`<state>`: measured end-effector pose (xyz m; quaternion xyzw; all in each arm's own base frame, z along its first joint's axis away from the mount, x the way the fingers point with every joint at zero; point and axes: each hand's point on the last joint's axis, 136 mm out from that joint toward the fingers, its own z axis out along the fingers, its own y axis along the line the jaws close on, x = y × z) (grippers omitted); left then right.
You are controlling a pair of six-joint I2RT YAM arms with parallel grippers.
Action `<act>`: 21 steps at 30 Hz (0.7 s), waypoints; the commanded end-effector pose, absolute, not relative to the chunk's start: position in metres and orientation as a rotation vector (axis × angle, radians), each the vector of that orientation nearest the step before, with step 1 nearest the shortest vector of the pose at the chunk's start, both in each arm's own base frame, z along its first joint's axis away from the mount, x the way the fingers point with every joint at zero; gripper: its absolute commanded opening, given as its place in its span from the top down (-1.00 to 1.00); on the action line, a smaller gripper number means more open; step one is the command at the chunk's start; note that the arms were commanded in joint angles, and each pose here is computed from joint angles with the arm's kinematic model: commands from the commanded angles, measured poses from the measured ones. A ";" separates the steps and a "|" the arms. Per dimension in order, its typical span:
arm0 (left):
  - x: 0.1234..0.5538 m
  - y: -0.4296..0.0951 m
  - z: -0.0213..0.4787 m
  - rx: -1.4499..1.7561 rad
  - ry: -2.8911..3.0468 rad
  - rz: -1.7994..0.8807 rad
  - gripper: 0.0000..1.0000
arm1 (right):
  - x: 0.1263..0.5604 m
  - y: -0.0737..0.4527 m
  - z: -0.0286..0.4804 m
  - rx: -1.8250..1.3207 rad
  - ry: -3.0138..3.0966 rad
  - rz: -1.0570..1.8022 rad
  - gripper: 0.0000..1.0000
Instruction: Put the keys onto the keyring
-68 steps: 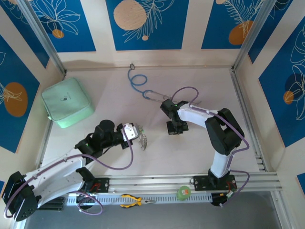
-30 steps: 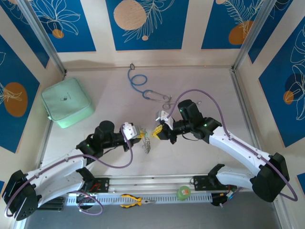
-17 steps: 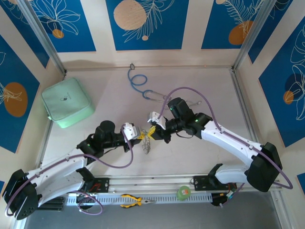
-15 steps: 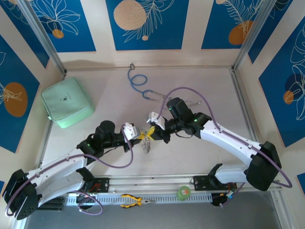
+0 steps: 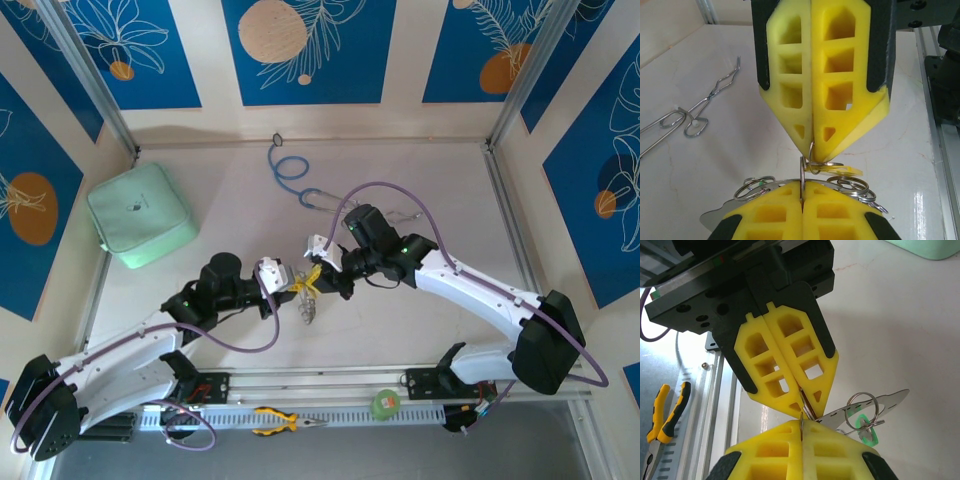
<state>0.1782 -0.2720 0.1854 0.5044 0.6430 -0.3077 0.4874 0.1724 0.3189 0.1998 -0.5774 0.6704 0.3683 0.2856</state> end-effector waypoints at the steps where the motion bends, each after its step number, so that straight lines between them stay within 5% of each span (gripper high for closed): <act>1: 0.173 -0.280 0.208 1.232 1.493 -0.792 1.00 | 0.174 0.326 0.213 -1.539 1.750 1.000 1.00; 21: 0.175 -0.279 0.210 1.225 1.480 -0.773 1.00 | 0.190 0.325 0.205 -1.469 1.852 0.941 1.00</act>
